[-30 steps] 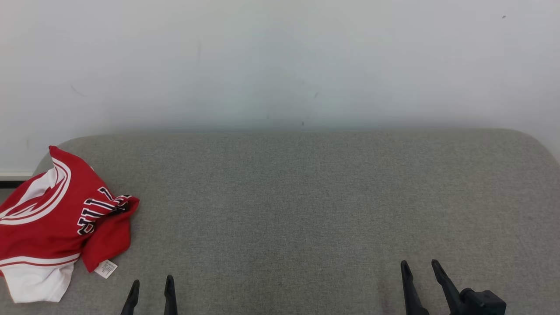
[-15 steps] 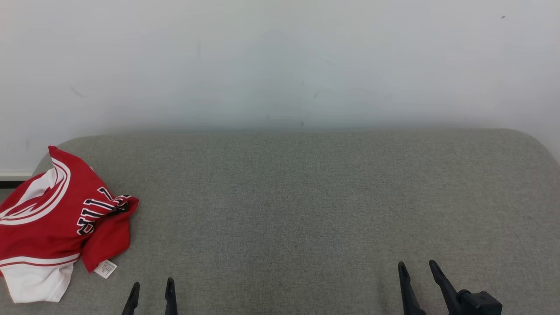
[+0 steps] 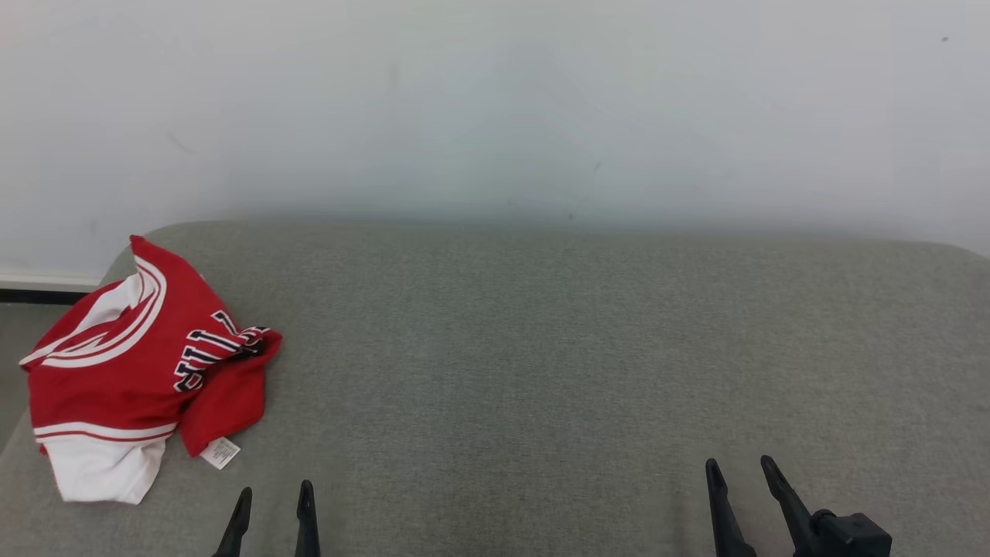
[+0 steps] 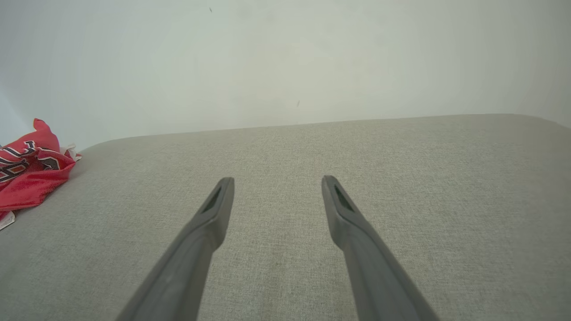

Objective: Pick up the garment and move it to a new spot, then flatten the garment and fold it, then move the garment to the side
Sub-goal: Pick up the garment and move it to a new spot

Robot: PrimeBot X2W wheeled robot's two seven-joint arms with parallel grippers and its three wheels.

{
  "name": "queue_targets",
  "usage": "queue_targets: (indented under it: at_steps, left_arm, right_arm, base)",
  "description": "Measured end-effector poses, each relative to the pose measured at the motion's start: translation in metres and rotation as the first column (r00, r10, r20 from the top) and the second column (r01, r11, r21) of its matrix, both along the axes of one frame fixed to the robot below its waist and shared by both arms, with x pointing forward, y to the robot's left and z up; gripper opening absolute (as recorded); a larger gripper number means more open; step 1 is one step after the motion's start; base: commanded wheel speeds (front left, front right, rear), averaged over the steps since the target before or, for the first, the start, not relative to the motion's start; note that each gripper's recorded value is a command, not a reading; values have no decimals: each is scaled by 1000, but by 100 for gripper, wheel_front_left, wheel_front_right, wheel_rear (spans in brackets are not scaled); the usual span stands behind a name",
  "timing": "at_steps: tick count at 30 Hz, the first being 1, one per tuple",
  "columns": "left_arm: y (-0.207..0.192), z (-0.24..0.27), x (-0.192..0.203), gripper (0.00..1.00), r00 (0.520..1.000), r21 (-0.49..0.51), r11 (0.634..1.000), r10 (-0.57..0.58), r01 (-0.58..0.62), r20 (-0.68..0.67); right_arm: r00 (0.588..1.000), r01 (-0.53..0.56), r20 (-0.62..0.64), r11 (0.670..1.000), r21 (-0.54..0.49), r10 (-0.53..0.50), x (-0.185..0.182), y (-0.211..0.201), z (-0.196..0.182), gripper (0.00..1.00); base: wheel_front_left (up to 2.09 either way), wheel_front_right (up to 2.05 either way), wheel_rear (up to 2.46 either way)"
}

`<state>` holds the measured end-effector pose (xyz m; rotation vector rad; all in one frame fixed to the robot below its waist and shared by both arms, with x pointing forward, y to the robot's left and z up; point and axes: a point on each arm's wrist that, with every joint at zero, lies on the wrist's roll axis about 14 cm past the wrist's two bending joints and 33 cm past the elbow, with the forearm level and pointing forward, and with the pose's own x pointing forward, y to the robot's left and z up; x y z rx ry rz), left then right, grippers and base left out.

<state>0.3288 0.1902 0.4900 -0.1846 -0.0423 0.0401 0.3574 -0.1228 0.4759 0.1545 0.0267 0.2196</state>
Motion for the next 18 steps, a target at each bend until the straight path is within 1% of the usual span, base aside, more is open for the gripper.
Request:
queue_targets:
  at_steps: [6, 10, 18]
  left_arm:
    - [25, 0, -16, 100, 996, -1, 996, 89, -89, 2]
    - [45, 0, -31, 100, 986, 3, 986, 164, -164, 4]
    - [88, -5, -75, 100, 944, 4, 944, 329, -329, -6]
  right_arm:
    - [997, -72, 2, 997, 3, 72, 7, 24, 1, 100]
    - [991, -135, 1, 991, 2, 135, 12, 45, 2, 100]
    - [961, -277, 2, 961, 5, 277, 18, 95, 4, 100]
  base:
    - [0, 0, 0]
    - [0, 0, 0]
    - [0, 0, 0]
